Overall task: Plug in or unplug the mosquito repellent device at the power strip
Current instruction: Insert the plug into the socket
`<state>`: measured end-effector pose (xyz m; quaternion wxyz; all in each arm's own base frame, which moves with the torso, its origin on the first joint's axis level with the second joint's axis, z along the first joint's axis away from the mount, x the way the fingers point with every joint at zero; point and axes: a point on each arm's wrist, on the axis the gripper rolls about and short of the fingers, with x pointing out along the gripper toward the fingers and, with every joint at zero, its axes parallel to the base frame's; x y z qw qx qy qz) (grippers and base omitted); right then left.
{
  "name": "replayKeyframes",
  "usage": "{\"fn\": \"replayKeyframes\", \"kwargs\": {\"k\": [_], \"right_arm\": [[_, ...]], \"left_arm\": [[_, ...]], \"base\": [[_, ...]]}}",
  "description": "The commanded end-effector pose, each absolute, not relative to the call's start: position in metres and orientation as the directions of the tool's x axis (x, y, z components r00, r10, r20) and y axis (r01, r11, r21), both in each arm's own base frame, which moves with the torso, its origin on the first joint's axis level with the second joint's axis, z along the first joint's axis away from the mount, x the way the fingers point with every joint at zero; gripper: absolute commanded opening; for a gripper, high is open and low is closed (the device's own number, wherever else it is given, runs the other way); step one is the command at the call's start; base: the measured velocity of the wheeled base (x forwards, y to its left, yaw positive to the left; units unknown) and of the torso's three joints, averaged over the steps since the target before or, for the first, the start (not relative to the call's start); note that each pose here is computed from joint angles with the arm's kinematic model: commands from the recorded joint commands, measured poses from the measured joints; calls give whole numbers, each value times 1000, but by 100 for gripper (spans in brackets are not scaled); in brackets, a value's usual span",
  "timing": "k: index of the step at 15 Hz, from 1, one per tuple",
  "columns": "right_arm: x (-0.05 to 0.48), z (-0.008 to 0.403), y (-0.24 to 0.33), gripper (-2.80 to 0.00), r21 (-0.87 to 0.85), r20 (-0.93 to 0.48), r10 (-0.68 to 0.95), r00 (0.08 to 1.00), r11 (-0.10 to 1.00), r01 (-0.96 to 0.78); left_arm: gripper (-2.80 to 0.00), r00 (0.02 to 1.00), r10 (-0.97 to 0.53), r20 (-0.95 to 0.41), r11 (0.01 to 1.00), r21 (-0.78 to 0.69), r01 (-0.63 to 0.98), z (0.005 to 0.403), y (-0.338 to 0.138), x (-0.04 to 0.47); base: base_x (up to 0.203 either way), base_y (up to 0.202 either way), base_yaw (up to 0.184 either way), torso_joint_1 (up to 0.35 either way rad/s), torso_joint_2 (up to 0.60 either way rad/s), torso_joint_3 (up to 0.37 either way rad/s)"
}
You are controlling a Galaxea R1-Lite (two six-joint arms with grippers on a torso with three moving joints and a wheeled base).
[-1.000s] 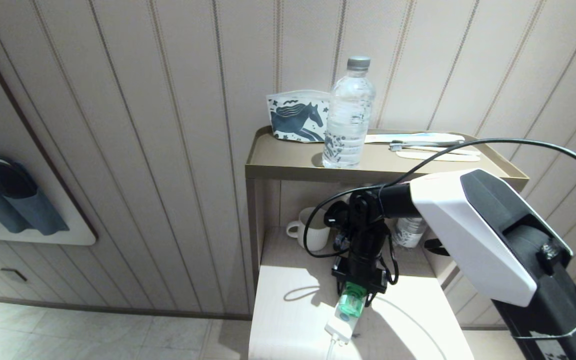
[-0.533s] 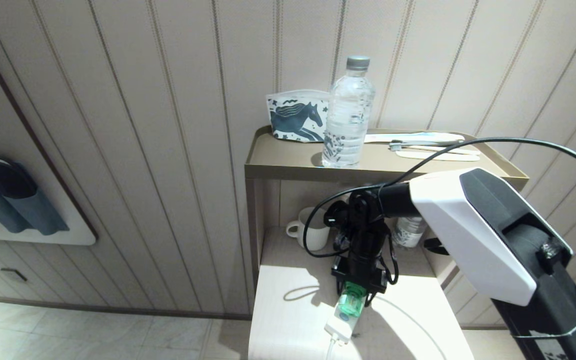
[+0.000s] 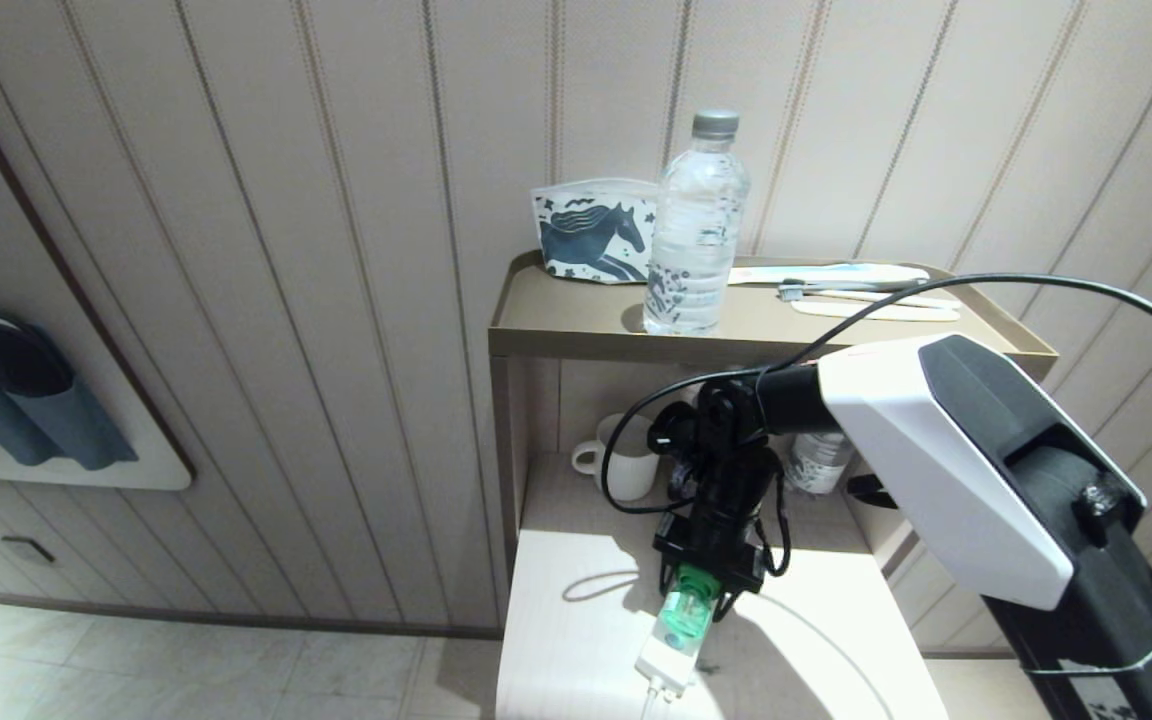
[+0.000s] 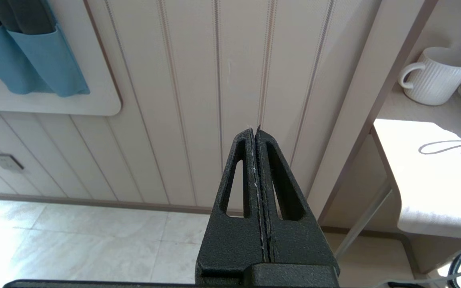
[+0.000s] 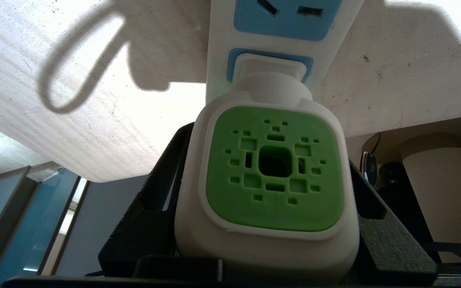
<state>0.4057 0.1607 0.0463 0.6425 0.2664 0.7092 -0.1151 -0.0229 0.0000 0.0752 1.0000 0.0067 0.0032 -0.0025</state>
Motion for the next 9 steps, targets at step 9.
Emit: {"fn": "replayKeyframes", "kwargs": {"k": [9], "right_arm": [[421,58,112,-280,209,-967,256,14,752,625]], "left_arm": [[-280,1000,-5,-6,1000,14,5,75,0,-23]], "base": [[0,0,0,0,0,0]]}}
